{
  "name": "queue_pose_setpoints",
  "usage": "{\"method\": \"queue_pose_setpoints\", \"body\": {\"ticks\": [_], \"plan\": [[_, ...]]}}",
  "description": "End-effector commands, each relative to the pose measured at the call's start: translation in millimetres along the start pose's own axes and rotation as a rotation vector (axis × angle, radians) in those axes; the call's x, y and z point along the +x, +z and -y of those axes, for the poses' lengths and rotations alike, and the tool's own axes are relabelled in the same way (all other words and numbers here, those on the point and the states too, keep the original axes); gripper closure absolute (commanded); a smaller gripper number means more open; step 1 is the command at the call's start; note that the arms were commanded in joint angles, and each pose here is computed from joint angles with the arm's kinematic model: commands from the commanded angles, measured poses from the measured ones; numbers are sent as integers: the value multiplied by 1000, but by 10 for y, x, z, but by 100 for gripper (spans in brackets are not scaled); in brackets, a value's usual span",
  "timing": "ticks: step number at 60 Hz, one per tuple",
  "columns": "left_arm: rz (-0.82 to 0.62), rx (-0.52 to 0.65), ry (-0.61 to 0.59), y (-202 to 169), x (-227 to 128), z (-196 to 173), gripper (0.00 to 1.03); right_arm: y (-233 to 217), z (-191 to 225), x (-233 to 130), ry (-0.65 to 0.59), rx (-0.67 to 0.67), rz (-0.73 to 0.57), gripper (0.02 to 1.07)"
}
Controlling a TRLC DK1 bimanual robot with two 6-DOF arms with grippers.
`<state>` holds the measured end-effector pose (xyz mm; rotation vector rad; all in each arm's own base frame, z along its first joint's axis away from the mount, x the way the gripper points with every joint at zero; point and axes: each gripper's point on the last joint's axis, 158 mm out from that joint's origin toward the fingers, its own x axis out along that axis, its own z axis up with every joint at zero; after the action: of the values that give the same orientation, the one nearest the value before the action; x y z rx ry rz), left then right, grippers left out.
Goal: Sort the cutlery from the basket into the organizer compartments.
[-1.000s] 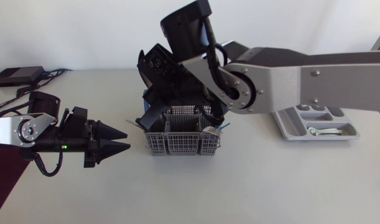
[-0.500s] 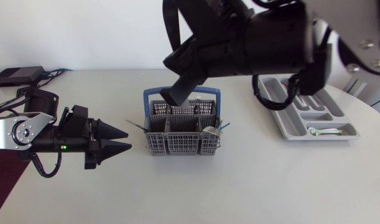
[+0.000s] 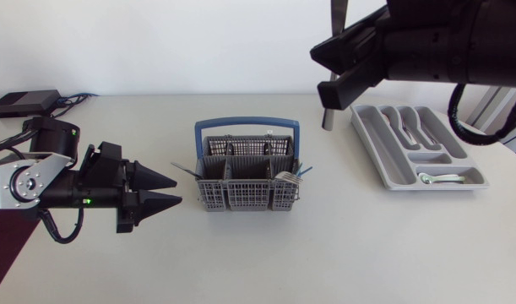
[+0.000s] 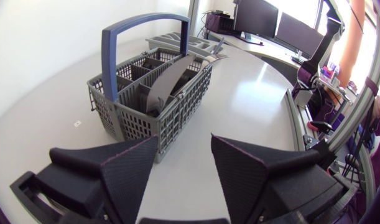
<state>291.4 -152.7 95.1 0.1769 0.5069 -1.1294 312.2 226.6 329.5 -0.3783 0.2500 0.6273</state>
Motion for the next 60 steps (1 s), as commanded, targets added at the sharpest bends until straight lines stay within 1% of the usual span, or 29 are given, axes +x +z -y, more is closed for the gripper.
{"method": "queue_pose_setpoints", "body": {"ticks": [1,11,19,28,41,51,60], "plan": [[-14,-32,-8,-81,25,79,43,-179,199,-17,-55,32,-34,101],[-20,-35,-3,-100,23,78,43,-371,784,-108,-193,82,-69,101],[-21,-34,0,-89,22,81,43,-753,1414,-95,-321,155,-172,101],[-23,-36,1,-94,22,95,43,-1202,1978,-65,-399,247,-293,101],[-23,-33,8,-98,6,107,43,-1798,2750,-51,-503,319,-442,101],[-27,-34,6,-111,14,117,43,-2254,3223,-37,-572,334,-564,101],[-29,-32,8,-109,18,115,43,-2588,3626,-68,-636,340,-632,101]]}}
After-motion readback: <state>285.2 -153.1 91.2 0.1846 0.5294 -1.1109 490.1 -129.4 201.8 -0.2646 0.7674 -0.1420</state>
